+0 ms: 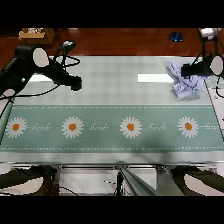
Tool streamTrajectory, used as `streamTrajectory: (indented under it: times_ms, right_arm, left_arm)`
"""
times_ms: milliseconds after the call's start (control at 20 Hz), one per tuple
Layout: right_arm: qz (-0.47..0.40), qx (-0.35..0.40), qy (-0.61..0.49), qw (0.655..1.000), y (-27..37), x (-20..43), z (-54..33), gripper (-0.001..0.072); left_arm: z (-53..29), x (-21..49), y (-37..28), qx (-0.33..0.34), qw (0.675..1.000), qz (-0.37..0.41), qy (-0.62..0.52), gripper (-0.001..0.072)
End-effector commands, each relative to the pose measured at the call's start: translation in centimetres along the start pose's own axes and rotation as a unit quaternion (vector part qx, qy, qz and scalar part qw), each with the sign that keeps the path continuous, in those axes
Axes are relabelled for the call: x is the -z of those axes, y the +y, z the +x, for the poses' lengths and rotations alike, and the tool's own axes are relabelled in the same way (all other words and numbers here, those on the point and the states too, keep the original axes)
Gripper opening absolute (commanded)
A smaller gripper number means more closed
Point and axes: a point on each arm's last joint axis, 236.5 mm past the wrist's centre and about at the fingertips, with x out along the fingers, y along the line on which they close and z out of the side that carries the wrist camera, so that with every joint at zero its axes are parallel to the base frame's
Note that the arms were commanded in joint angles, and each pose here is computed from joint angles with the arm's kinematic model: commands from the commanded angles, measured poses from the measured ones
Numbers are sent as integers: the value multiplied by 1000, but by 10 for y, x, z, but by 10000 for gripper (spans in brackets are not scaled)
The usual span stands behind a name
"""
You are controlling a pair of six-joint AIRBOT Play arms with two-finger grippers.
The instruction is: Fold the shirts.
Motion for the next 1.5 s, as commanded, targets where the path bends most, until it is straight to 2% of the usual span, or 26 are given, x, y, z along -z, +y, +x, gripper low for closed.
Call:
streamTrajectory:
  times_ms: [0, 300, 500, 600, 850, 900, 950, 1000, 1050, 1250, 1350, 1450]
  right_arm:
    - [19, 89, -96, 991, -53, -49, 12, 565]
    - [149, 71, 20, 986, -87, 19, 106, 602]
    - [238, 12, 86, 967, -73, 65, 148, 605]
    - [243, -20, 105, 964, -56, 77, 163, 605]
    - [244, -31, 127, 961, -40, 100, 191, 596]
    - [244, -31, 131, 960, -38, 104, 196, 550]
    - [243, -31, 132, 960, -38, 105, 198, 389]
    - [243, -31, 128, 961, -38, 103, 197, 99]
    - [246, -31, 117, 962, -42, 94, 193, 24]
    - [235, -26, -3, 972, -80, -3, 125, 23]
    - [212, -38, -103, 971, -99, -72, 49, 23]
    - [203, -63, -209, 955, -109, -130, -48, 24]
  left_arm:
    - [-2, -1, -1, 2, 1000, -27, -4, 624]
    - [-12, -6, -16, 32, 999, -38, -18, 625]
    - [-15, 0, -30, 60, 997, -47, -6, 624]
    - [-16, 1, -39, 78, 996, -52, -3, 624]
    - [-17, 0, -47, 94, 994, -57, -3, 624]
    - [-17, 0, -47, 94, 994, -57, -3, 624]
    - [-17, 0, -46, 93, 994, -57, -4, 624]
    - [-17, -1, -46, 93, 994, -57, -4, 624]
    - [-17, -1, -46, 93, 994, -57, -4, 624]
    - [-36, -9, -47, 93, 994, -52, -29, 623]
    - [-69, -23, -50, 92, 993, -42, -67, 624]
    - [-118, -41, -53, 90, 988, -28, -121, 623]
